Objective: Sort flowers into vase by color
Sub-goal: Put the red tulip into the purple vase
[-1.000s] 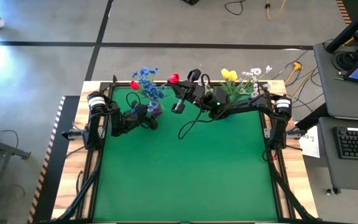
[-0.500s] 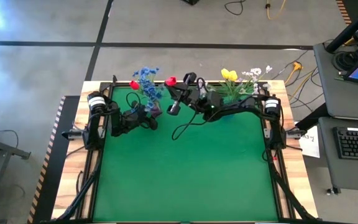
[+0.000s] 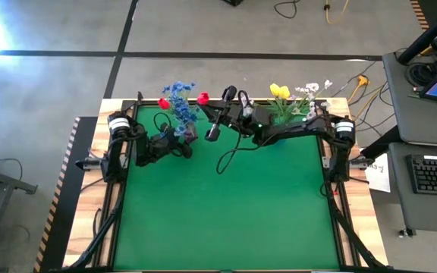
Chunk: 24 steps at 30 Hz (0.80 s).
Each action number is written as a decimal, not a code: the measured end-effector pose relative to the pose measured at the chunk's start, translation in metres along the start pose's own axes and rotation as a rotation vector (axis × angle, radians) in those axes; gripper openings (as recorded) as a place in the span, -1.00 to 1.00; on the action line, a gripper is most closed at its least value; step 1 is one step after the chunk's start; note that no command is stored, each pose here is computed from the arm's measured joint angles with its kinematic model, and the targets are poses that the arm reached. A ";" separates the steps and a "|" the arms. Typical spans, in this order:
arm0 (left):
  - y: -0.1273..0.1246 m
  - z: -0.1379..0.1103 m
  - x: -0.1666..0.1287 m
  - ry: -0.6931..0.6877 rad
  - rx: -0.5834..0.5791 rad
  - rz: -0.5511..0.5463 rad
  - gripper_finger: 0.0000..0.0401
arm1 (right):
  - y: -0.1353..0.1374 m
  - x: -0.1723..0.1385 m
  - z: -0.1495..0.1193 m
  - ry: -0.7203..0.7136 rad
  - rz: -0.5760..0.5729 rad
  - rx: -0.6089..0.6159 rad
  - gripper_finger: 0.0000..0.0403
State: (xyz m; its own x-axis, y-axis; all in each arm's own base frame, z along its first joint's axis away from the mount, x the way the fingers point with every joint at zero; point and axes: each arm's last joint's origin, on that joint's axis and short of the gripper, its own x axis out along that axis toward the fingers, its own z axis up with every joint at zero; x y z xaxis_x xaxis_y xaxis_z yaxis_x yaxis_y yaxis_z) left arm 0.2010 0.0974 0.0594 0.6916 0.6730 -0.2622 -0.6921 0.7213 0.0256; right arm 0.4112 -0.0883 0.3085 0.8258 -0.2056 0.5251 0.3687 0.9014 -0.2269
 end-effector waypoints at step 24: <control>0.005 0.007 -0.010 -0.027 -0.079 0.052 0.69 | -0.002 0.000 0.040 0.133 0.055 -0.014 -0.95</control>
State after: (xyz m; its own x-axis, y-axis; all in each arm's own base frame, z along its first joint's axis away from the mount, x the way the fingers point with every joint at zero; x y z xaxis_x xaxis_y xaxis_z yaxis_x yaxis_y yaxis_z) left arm 0.1925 0.0953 0.0688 0.6588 0.7144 -0.2360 -0.7408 0.6707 -0.0378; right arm 0.3937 -0.0749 0.3418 0.8938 -0.2055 0.3986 0.3265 0.9075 -0.2642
